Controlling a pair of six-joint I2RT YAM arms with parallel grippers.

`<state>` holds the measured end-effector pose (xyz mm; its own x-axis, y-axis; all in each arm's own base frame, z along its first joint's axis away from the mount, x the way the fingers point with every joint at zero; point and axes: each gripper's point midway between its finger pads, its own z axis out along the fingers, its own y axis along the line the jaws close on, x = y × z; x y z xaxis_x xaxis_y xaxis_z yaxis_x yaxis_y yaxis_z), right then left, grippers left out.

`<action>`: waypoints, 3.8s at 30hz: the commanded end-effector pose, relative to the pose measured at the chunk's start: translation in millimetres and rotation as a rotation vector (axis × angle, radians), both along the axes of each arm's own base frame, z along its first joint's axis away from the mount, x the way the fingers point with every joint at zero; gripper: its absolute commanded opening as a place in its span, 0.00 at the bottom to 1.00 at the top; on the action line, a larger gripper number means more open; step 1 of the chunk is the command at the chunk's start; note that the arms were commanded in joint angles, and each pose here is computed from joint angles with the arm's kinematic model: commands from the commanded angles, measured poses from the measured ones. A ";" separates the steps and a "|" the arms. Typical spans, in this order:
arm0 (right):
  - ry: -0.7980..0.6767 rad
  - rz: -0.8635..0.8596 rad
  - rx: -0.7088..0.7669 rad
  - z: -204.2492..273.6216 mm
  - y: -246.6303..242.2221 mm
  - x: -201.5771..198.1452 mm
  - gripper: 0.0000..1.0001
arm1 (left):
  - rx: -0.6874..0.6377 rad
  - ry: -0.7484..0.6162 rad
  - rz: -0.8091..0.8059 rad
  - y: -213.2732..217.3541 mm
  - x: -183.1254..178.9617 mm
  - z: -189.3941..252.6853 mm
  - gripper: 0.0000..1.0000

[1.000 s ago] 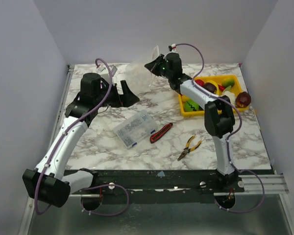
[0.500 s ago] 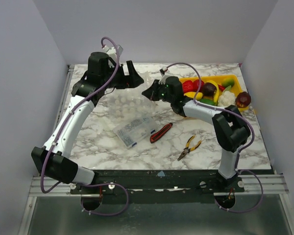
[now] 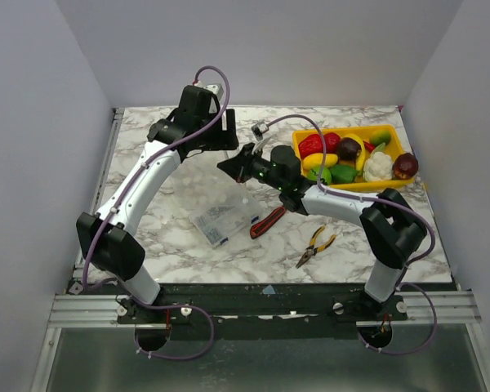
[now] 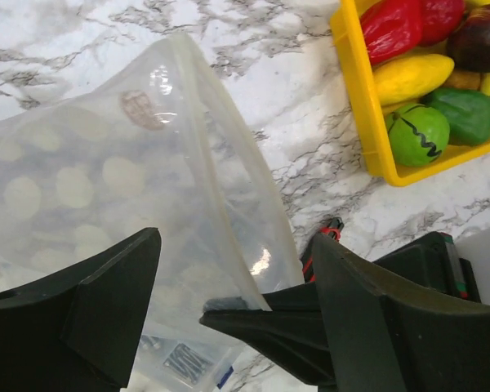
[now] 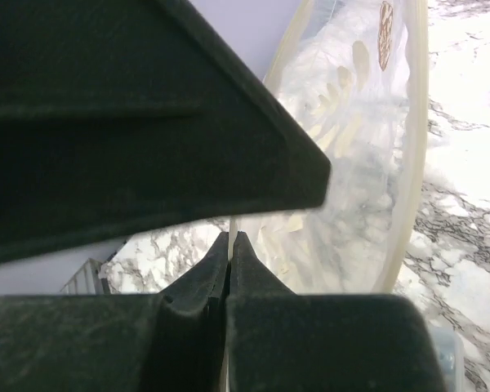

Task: Place the food in the zip-top bag and seal the zipper
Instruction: Open the zipper of the food storage bag at the center of the board, then pick up the fake fruit from the bin.

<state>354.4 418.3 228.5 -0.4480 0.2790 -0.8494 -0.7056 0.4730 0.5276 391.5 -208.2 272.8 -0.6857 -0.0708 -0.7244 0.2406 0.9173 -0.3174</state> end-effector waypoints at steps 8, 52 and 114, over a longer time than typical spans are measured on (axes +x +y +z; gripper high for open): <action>-0.108 -0.041 0.010 17.2 -8.2 -4.0 0.01 | 0.106 -0.001 0.059 11.0 5.0 -9.2 0.62; 0.253 -0.521 -0.256 6.2 -80.8 14.0 0.84 | 0.188 0.021 -0.078 6.5 -16.7 -31.7 0.00; 0.104 -0.854 -0.660 9.4 -195.5 39.6 0.94 | 0.124 0.175 0.003 40.3 -19.3 -69.7 0.00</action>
<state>383.3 285.1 245.5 -0.4283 0.1085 -0.8971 -0.1329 0.9744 0.1813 375.4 -153.0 195.1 -0.7949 0.0425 -0.6053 0.1602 0.9768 -0.1418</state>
